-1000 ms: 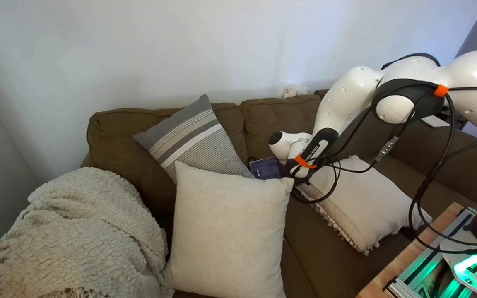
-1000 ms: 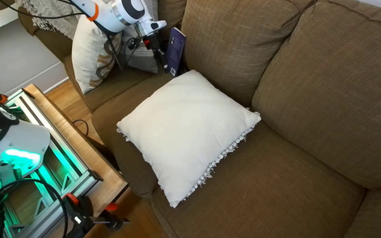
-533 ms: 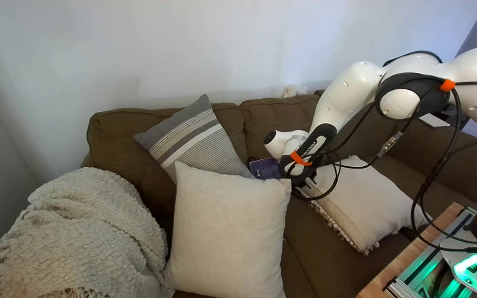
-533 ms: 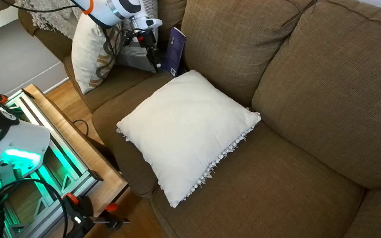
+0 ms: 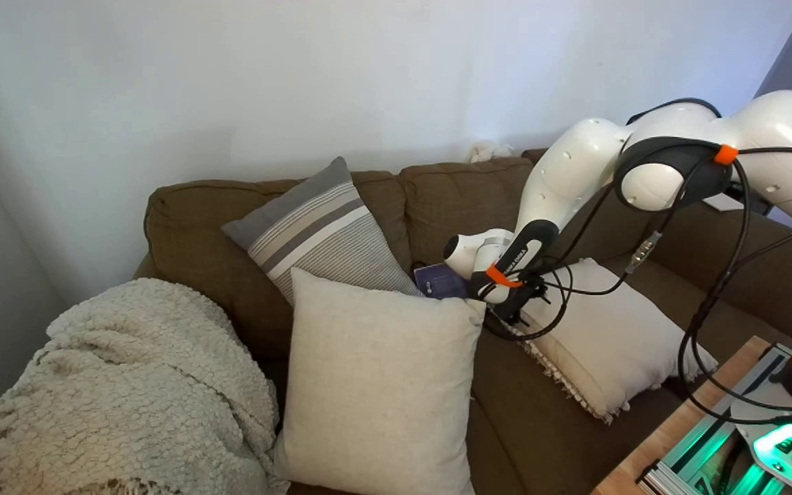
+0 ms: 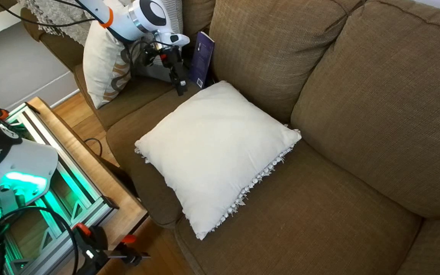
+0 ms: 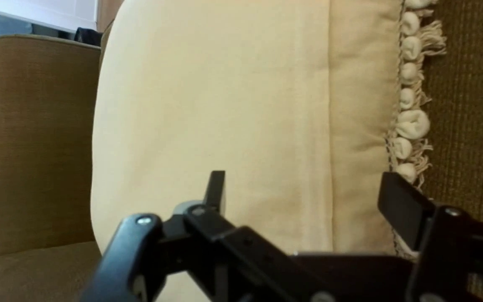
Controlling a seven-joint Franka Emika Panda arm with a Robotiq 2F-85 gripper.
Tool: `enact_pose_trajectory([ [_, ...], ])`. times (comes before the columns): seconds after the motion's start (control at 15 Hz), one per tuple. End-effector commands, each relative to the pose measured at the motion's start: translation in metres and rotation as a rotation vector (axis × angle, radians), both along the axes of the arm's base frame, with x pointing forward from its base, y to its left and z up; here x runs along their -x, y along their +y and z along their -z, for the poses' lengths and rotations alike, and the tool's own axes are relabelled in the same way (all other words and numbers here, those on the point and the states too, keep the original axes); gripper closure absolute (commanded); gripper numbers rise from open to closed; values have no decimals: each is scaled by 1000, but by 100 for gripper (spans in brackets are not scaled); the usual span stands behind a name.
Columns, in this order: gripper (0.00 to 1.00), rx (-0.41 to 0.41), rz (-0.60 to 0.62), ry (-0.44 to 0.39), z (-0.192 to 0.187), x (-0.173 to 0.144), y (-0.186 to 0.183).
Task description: Move the pillow on the right to the right side of the sofa.
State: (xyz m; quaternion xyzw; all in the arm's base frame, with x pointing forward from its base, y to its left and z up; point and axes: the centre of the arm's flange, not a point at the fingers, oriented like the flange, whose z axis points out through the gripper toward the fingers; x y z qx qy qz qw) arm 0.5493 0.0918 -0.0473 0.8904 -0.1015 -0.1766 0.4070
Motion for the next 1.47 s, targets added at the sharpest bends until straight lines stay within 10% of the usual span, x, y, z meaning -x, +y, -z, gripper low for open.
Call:
enact_pose_trajectory([
  [0.0, 0, 12, -68, -20, 29, -24, -6],
  [1.0, 0, 82, -67, -200, 81, -9, -39],
  [1.4, 57, 194, -22, -287, 52, 6, -50],
])
